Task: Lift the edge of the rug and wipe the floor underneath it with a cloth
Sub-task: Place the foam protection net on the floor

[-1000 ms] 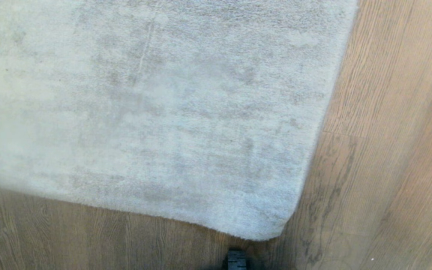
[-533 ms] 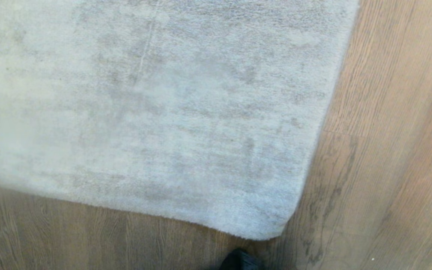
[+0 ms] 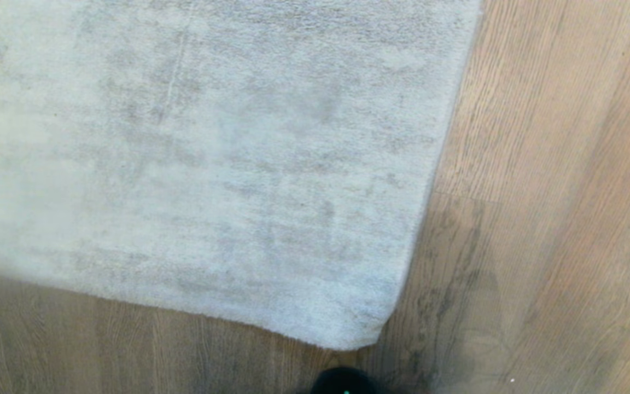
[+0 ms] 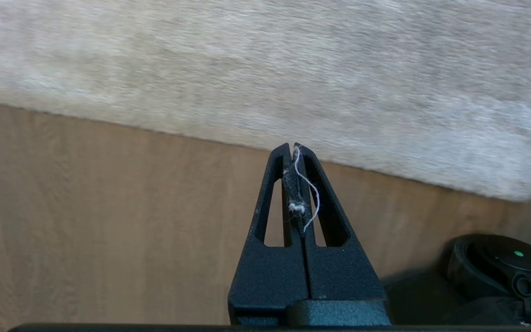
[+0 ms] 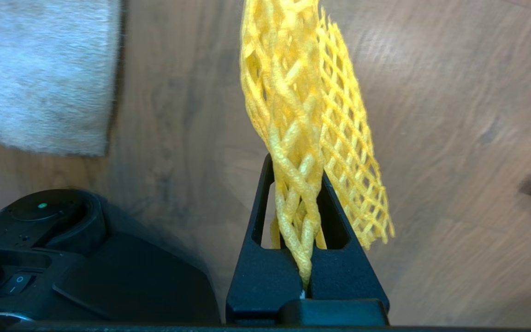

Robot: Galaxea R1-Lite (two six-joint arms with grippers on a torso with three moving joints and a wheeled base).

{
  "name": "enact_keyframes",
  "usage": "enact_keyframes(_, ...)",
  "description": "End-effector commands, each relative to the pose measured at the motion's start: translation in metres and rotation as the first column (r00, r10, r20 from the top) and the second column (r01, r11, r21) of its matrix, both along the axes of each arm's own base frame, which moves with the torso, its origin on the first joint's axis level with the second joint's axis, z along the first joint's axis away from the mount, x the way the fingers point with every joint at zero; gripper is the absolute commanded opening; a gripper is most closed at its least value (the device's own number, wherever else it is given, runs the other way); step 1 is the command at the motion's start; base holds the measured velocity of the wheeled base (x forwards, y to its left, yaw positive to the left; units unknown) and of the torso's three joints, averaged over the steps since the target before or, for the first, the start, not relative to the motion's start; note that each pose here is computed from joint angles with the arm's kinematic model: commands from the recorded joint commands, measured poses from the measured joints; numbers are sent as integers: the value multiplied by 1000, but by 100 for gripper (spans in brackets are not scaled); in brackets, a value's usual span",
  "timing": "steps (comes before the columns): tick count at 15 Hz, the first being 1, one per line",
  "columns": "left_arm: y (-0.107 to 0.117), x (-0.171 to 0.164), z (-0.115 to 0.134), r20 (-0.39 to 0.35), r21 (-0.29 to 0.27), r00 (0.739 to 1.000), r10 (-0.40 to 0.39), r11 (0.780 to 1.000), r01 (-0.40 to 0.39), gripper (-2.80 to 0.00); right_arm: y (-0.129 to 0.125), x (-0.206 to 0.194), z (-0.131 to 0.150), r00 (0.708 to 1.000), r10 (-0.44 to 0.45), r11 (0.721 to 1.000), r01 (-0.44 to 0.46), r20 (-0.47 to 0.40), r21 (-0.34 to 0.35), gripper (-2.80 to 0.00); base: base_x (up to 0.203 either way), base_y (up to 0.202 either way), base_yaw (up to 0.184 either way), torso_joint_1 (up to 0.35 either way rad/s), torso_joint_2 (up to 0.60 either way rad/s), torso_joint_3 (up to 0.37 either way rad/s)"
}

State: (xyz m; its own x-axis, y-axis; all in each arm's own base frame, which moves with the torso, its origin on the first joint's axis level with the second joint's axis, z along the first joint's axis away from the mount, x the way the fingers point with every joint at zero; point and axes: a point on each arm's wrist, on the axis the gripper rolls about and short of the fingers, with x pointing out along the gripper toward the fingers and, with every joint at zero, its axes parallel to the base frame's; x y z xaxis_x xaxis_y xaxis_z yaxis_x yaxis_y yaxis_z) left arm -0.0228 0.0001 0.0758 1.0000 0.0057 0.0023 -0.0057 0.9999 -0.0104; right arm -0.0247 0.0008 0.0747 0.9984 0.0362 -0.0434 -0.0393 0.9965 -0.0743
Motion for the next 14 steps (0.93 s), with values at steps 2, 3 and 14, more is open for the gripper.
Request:
enact_keyframes(2, 0, 0, 0, 1, 1, 1000, 0, 1000, 0, -280, 0, 0, 0, 1000, 1, 1000, -1, -2, -1, -280, 0, -191, 2, 2, 3, 5)
enact_keyframes(3, 0, 0, 0, 1, 0, 1000, 0, 1000, 0, -280, 0, 0, 0, 1000, 1, 1000, -1, -3, -1, -280, 0, -195, 2, 4, 2, 6)
enact_keyframes(14, 0, 0, 0, 1, 3, 1000, -1, 1000, 1, -280, 0, 0, 0, 1000, 1, 1000, -1, 0, -1, -280, 0, -195, 3, 2, 2, 2)
